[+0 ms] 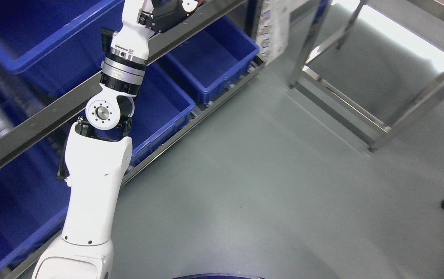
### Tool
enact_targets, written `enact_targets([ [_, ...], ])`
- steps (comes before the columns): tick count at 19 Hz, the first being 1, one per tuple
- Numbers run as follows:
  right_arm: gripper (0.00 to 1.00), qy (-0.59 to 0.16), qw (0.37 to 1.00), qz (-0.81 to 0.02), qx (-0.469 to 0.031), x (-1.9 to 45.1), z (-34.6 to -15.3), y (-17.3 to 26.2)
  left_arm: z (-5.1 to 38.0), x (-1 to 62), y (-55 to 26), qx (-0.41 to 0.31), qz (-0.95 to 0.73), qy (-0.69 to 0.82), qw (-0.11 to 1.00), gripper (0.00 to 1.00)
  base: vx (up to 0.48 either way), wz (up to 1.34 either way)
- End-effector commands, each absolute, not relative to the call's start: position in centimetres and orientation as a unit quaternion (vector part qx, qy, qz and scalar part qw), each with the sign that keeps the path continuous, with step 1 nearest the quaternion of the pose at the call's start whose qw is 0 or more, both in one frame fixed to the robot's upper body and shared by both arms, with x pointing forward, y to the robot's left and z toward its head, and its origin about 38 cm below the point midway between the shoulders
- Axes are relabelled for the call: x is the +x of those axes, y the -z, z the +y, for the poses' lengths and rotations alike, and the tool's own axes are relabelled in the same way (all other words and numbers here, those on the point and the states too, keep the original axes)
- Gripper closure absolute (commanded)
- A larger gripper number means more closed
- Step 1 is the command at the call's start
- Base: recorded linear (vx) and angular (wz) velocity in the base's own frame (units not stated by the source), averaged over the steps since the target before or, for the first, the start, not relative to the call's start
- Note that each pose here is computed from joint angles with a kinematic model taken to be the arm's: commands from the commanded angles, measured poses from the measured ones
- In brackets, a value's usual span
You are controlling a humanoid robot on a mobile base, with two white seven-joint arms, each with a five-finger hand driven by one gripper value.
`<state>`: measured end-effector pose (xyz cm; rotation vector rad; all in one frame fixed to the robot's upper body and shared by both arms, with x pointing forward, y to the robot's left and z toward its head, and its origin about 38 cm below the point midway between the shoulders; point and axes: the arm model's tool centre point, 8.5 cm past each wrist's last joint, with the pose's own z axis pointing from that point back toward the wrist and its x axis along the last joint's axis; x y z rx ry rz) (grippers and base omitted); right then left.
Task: Grab orange capacitor from left shelf to right desk
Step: 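Lift the capacitor out of the bin and carry it toward the steel table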
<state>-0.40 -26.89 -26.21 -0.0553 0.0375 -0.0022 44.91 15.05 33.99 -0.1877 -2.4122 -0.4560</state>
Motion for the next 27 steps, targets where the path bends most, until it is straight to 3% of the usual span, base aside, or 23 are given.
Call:
enact_targets([
  [1,0.0,0.006,0.999,0.008,-0.036,-0.1,-28.0,26.2,13.4,44.2,-34.3,-0.098,-0.921,0.195,0.323,0.98,0.137,-1.0],
  [11,0.0,0.006,0.999,0.008,-0.036,-0.1,-28.0,26.2,12.8,44.3,-34.0,-0.117,-0.917,0.192,0.331,0.97,0.278,-0.81],
  [23,0.0,0.006,0.999,0.008,-0.036,-0.1,-28.0,26.2,12.7,45.1,-33.8,-0.114,-0.905,0.193,0.362,0.97,0.432,-0.28],
  [27,0.0,0.006,0.999,0.008,-0.036,-0.1,-28.0,26.2,12.1,46.7,-31.2,-0.114,-0.875,0.203,0.424,0.96,0.471,-0.12],
])
